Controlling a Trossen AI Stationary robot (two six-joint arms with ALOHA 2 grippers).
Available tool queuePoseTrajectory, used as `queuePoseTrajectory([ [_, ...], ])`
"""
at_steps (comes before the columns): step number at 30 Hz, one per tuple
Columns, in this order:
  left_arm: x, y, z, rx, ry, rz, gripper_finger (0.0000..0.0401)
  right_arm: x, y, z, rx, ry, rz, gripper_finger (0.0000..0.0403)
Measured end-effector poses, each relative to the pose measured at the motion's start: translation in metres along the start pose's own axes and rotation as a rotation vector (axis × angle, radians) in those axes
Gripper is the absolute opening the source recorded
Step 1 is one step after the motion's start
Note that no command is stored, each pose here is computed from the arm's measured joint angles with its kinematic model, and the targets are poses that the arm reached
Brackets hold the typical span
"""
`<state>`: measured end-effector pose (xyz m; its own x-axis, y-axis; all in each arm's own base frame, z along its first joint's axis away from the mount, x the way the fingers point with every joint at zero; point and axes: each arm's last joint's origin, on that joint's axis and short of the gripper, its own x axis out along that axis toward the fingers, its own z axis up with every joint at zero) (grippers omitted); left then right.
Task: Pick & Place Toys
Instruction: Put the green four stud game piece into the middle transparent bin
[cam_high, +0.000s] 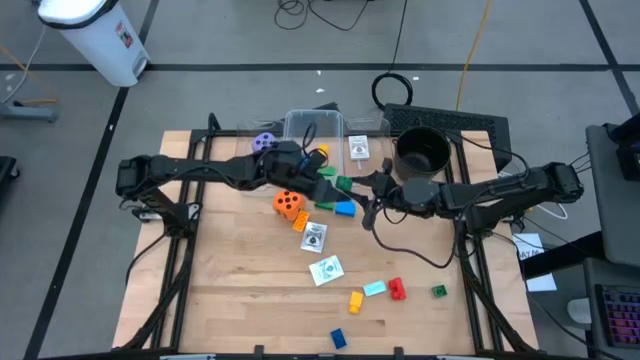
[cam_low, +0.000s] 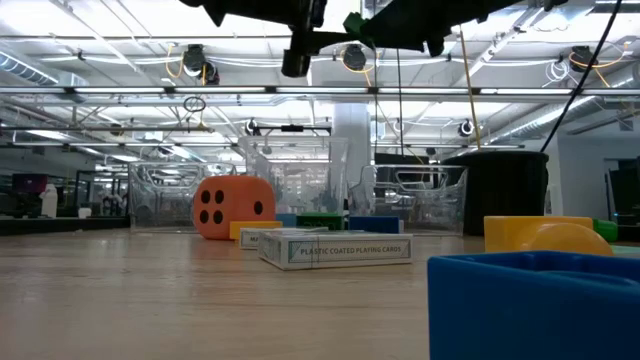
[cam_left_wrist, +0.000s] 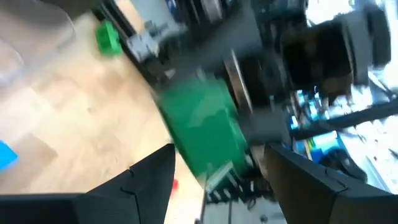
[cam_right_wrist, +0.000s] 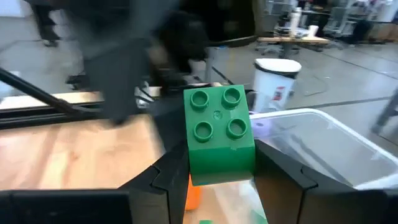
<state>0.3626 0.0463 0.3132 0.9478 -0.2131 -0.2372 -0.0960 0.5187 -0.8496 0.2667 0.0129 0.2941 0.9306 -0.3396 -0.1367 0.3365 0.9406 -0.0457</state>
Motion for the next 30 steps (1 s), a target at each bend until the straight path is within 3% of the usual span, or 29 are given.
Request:
queuePoseTrajectory([
  [25,-0.0021,0.0032,0.0068,0.034,-0.072,0.033,0.0249,-0.0002,0.0014,-0.0003,-0.003,0.003,0.024,0.0145],
  [30,-0.0021,0.0049,0.0057,0.025,-0.059,0.047,0.0208,-0.0003,0.0015,-0.0004,-0.004,0.004,0.024,0.0144],
])
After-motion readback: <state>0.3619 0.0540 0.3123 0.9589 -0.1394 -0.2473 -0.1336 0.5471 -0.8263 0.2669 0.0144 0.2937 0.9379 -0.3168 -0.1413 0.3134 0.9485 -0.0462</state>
